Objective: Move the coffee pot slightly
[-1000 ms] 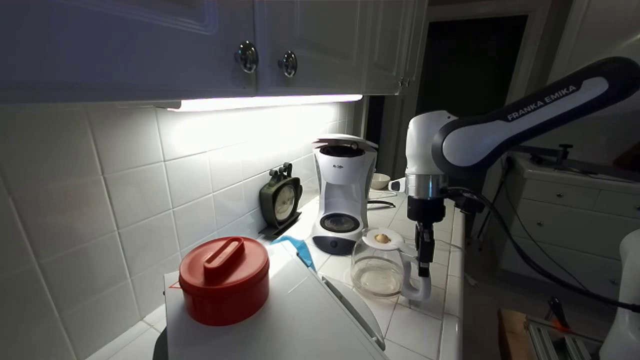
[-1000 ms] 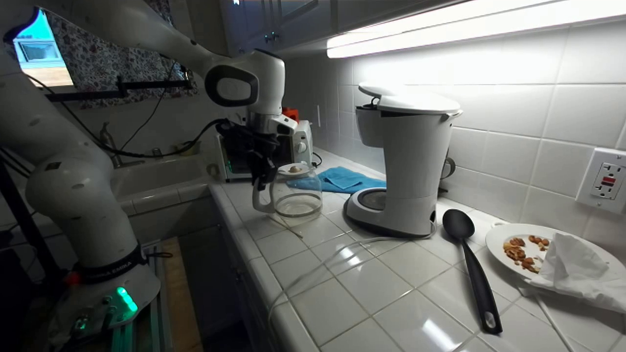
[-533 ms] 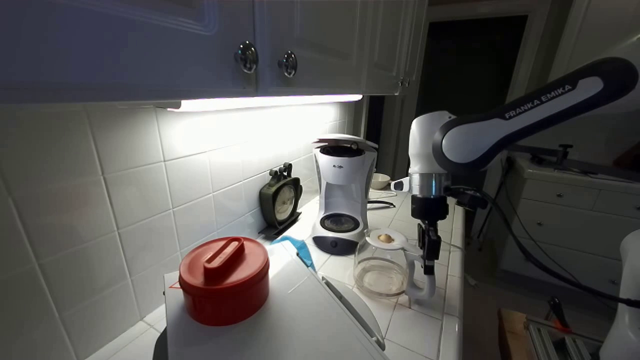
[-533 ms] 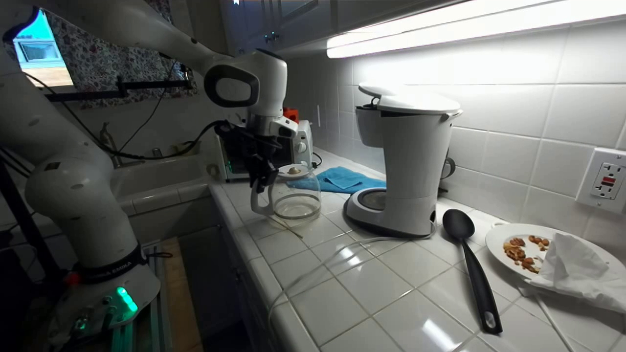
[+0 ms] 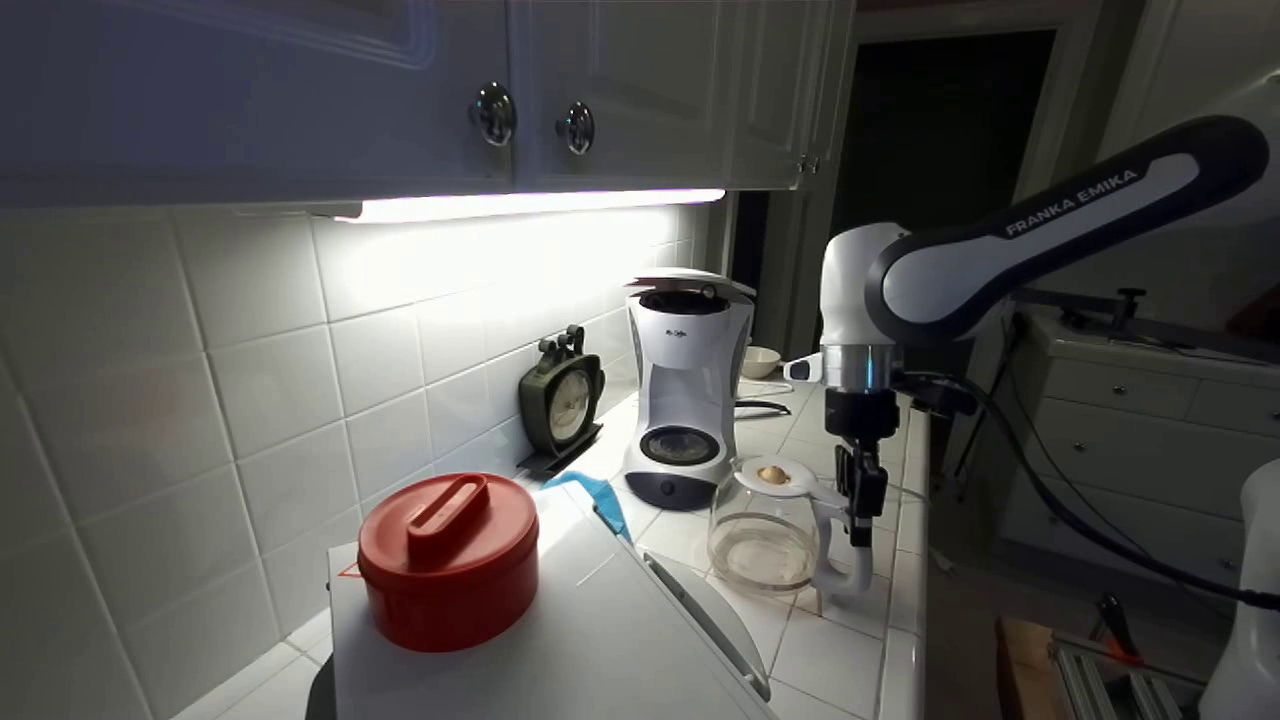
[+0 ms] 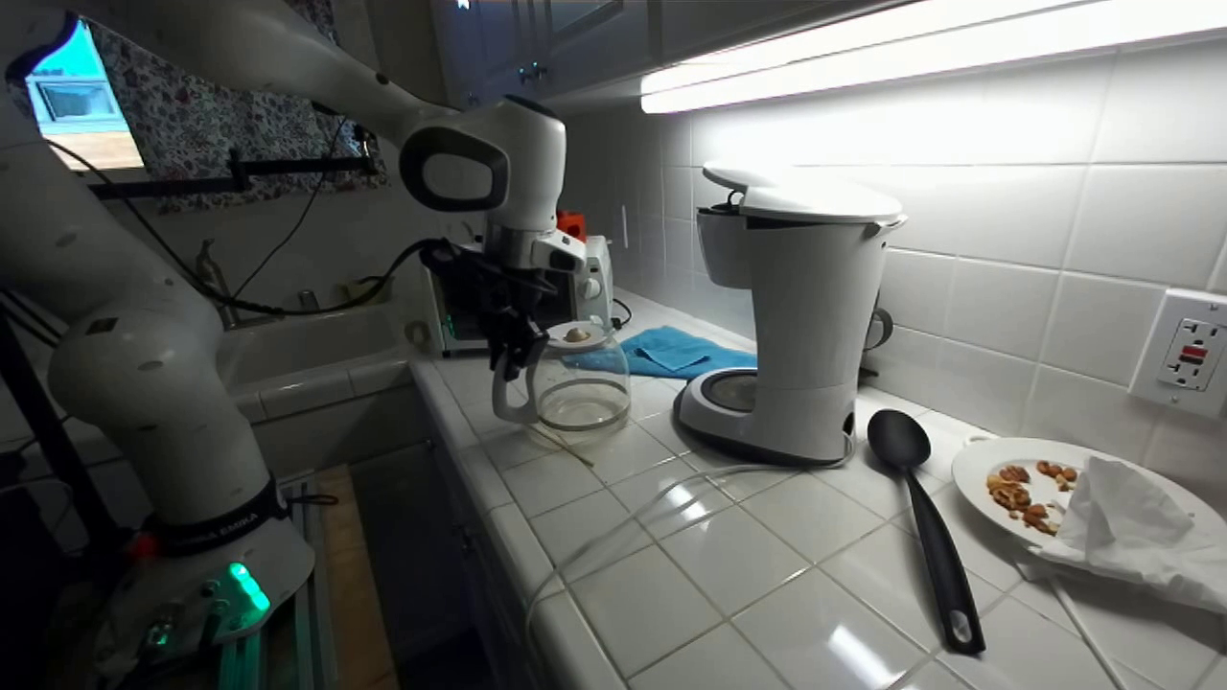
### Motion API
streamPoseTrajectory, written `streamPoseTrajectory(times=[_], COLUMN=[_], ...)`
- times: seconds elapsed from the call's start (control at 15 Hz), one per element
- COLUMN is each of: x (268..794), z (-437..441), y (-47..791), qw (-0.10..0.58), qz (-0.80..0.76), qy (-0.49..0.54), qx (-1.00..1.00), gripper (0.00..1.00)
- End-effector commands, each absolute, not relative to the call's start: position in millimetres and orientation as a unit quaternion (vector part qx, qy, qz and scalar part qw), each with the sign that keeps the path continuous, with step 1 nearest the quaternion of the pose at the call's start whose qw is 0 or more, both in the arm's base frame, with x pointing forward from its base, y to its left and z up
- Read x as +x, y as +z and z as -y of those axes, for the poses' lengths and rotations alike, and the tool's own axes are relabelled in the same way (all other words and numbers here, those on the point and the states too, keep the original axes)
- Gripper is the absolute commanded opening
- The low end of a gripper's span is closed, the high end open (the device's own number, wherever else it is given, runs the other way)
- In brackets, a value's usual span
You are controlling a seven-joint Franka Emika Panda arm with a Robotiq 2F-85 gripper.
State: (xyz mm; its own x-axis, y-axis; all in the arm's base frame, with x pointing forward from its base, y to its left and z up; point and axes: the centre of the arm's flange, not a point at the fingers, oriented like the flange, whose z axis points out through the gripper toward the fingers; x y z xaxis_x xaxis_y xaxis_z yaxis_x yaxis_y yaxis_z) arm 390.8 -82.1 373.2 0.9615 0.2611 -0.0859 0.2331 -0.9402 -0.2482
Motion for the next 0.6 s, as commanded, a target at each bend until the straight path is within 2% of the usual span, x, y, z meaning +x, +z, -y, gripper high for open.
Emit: streamPoseTrajectory(times=[0.0, 0.53], x=[396.6, 418.2], z=[96.3, 97.5], y=[355.1, 350.7], qw=[0.116, 0.12], qz=[0.129, 0.129], qy=[0.072, 0.071], qx=[-0.982, -0.982], gripper=[0.09, 0.11])
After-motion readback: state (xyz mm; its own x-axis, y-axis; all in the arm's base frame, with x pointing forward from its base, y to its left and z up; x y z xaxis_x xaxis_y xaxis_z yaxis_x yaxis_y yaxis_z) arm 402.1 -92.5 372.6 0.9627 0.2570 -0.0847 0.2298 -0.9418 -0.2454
